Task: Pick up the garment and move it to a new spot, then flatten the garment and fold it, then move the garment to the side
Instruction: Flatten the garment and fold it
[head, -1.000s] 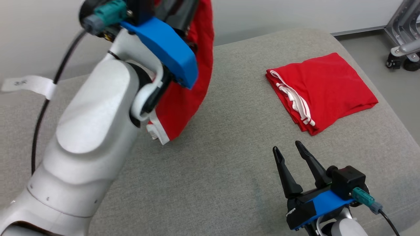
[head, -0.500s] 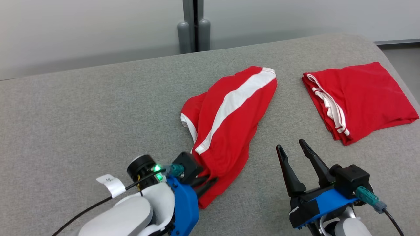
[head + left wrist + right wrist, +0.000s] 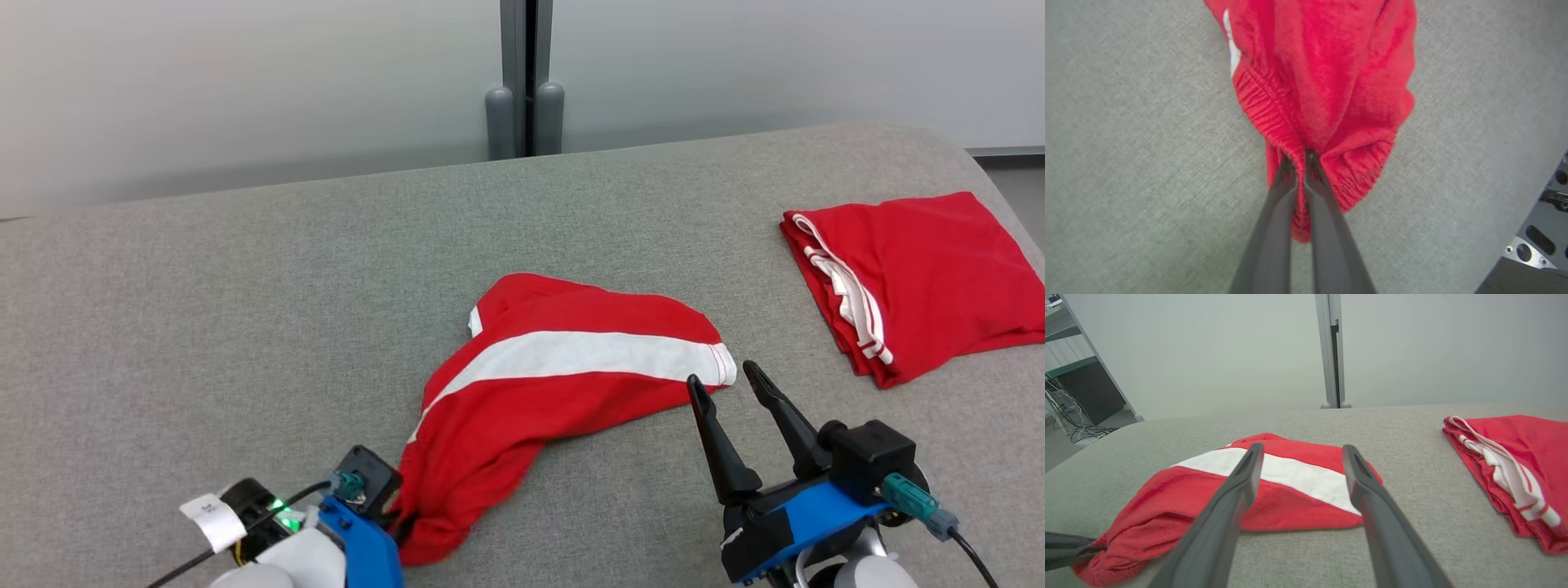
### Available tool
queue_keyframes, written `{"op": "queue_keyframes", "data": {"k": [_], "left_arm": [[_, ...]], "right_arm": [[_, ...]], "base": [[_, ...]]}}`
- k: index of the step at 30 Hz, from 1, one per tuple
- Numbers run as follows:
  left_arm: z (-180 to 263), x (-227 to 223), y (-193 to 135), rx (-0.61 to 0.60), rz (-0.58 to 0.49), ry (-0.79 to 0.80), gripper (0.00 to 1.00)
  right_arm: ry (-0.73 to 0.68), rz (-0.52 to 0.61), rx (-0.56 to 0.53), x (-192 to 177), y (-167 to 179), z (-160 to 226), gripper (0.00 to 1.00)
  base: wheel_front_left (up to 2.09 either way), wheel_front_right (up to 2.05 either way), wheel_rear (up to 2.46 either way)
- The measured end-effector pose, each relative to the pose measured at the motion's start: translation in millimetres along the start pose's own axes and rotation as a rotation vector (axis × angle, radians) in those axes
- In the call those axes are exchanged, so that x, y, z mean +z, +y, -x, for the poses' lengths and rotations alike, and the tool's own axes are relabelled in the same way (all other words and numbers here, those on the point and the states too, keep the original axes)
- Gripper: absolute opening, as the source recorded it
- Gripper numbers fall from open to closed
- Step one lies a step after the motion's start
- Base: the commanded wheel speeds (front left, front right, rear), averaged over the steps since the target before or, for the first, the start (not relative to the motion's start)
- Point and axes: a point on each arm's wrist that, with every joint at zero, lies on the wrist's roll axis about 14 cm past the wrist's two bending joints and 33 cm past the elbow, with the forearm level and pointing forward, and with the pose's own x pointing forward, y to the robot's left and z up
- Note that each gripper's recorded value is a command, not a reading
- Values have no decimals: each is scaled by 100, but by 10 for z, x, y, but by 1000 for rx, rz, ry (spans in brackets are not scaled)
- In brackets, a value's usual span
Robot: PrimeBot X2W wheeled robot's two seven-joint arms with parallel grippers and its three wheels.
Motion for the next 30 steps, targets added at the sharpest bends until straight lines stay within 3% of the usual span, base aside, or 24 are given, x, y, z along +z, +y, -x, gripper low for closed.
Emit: {"op": "queue_keyframes", "data": {"k": [1,2,3,9,12,19,22,30], "left_arm": [[0,27,-72,-14,32,-21,27],[-4,55,-167,-34,57,-38,53],[-5,69,-266,-55,70,-46,100],[66,225,-706,-137,207,-120,100],[164,429,-778,-147,295,-200,100],[425,846,-473,-68,439,-371,100],[456,807,-244,14,448,-365,100],[456,676,-30,104,481,-309,100]], "right_arm": [[0,1,-1,1,0,12,100],[2,3,-1,-4,1,26,100],[3,3,-1,-5,5,37,100],[-4,5,0,32,19,82,100],[-6,9,5,50,37,81,100],[-9,12,18,70,81,90,100],[-8,13,7,72,48,109,100],[-3,11,-28,56,-64,134,100]], "base": [[0,0,0],[0,0,0],[0,0,0],[0,0,0],[0,0,0],[0,0,0],[0,0,0],[0,0,0]]}}
